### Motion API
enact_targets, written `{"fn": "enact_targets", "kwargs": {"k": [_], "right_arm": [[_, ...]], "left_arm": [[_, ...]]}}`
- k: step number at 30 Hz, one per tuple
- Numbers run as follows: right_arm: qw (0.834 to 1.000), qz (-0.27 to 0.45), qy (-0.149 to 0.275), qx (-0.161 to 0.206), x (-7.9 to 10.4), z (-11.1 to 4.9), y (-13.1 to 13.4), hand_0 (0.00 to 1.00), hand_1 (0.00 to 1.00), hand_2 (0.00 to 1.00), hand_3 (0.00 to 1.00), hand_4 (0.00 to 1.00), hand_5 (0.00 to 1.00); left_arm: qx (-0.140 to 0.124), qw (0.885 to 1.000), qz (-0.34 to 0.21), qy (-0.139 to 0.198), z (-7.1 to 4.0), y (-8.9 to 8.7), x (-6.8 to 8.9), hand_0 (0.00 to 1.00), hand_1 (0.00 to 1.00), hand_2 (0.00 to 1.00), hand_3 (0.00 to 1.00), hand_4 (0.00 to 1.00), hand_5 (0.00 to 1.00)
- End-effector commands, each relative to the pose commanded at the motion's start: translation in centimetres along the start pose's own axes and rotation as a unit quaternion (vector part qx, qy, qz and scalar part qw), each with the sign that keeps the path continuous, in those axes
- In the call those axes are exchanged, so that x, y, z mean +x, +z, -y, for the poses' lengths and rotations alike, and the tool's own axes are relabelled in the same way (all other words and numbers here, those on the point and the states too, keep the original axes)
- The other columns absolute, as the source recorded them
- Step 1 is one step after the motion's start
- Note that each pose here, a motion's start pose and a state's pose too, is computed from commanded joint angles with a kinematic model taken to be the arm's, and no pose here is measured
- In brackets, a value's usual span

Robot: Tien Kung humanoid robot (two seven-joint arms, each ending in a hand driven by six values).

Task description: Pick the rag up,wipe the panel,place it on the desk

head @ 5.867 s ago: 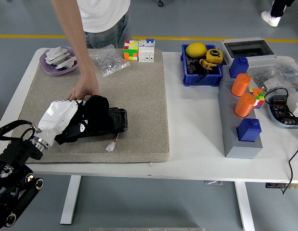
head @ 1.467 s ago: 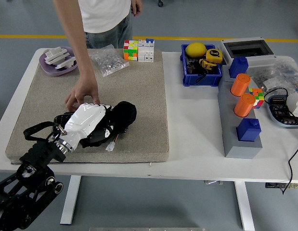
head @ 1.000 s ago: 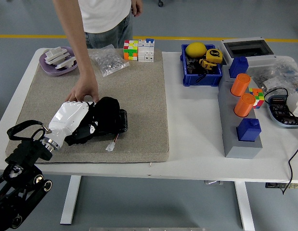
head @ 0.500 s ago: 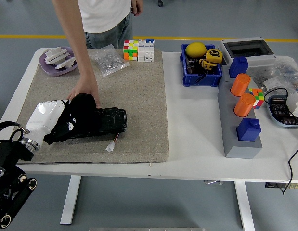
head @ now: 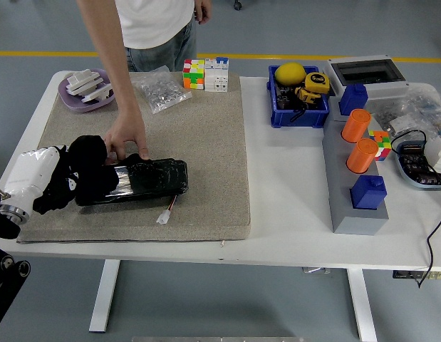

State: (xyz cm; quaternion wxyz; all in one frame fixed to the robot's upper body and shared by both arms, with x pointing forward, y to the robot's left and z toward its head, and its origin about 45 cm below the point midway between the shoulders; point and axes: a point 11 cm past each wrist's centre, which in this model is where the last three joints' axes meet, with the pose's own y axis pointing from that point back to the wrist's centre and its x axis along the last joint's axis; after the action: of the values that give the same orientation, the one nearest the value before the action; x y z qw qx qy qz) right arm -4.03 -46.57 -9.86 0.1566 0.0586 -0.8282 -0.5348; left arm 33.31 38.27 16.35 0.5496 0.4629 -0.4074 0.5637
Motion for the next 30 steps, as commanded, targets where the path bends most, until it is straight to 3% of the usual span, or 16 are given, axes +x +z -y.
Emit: {"fn": "enact_targets", "kwargs": {"k": [8, 9, 14, 15, 20, 21, 27, 28, 30], "right_arm": [[1.000, -0.001, -0.001, 0.006, 0.1, 0.0, -0.4, 0.764, 0.640, 0.681, 0.611, 0.998, 0.500], [1.000, -0.001, -0.001, 0.007, 0.1, 0.0, -0.4, 0.764, 0.640, 0.681, 0.611, 0.998, 0.500], [1.000, -0.003, -0.002, 0.009, 0.0, 0.0, -0.6, 0.764, 0.640, 0.681, 0.611, 0.998, 0.500], [1.000, -0.003, -0.003, 0.010, -0.1, 0.0, -0.6, 0.764, 0.640, 0.681, 0.611, 0.998, 0.500], [1.000, -0.002, -0.003, 0.007, -0.2, 0.0, -0.4, 0.764, 0.640, 0.681, 0.611, 0.998, 0.500], [1.000, -0.003, -0.003, 0.006, -0.2, 0.0, -0.3, 0.764, 0.640, 0.681, 0.611, 0.998, 0.499], [1.000, 0.000, -0.004, 0.005, -0.3, 0.0, -0.2, 0.764, 0.640, 0.681, 0.611, 0.998, 0.499], [1.000, 0.000, -0.004, 0.005, -0.3, 0.0, -0.2, 0.764, 0.640, 0.681, 0.611, 0.998, 0.499], [1.000, 0.000, -0.004, 0.005, -0.3, 0.0, -0.2, 0.764, 0.640, 0.681, 0.611, 0.998, 0.499]], "left_arm": [[0.028, 1.000, 0.005, 0.005, -0.1, -2.9, -0.3, 0.278, 0.294, 0.544, 0.515, 0.352, 0.005], [0.027, 1.000, 0.008, 0.006, -0.1, -3.2, -0.5, 0.277, 0.307, 0.550, 0.526, 0.399, 0.002], [0.024, 1.000, 0.020, 0.004, 0.1, -4.4, -1.2, 0.277, 0.307, 0.550, 0.526, 0.399, 0.002], [0.025, 0.999, 0.019, 0.004, 0.2, -4.6, -1.3, 0.370, 0.514, 0.585, 0.558, 0.494, 0.060], [0.034, 0.999, 0.017, 0.000, 0.5, -4.9, -1.3, 0.370, 0.514, 0.585, 0.558, 0.494, 0.060], [0.040, 0.999, 0.015, -0.006, 0.5, -5.0, -1.4, 0.681, 0.796, 0.801, 0.667, 0.771, 0.192], [0.047, 0.999, 0.012, -0.011, 0.6, -4.9, -1.2, 0.681, 0.796, 0.801, 0.667, 0.771, 0.192], [0.049, 0.999, 0.011, -0.012, 0.6, -5.0, -1.2, 0.799, 0.875, 0.855, 0.840, 0.946, 0.385], [0.052, 0.999, 0.011, -0.013, 0.6, -5.0, -1.2, 0.799, 0.875, 0.855, 0.840, 0.946, 0.385]]}}
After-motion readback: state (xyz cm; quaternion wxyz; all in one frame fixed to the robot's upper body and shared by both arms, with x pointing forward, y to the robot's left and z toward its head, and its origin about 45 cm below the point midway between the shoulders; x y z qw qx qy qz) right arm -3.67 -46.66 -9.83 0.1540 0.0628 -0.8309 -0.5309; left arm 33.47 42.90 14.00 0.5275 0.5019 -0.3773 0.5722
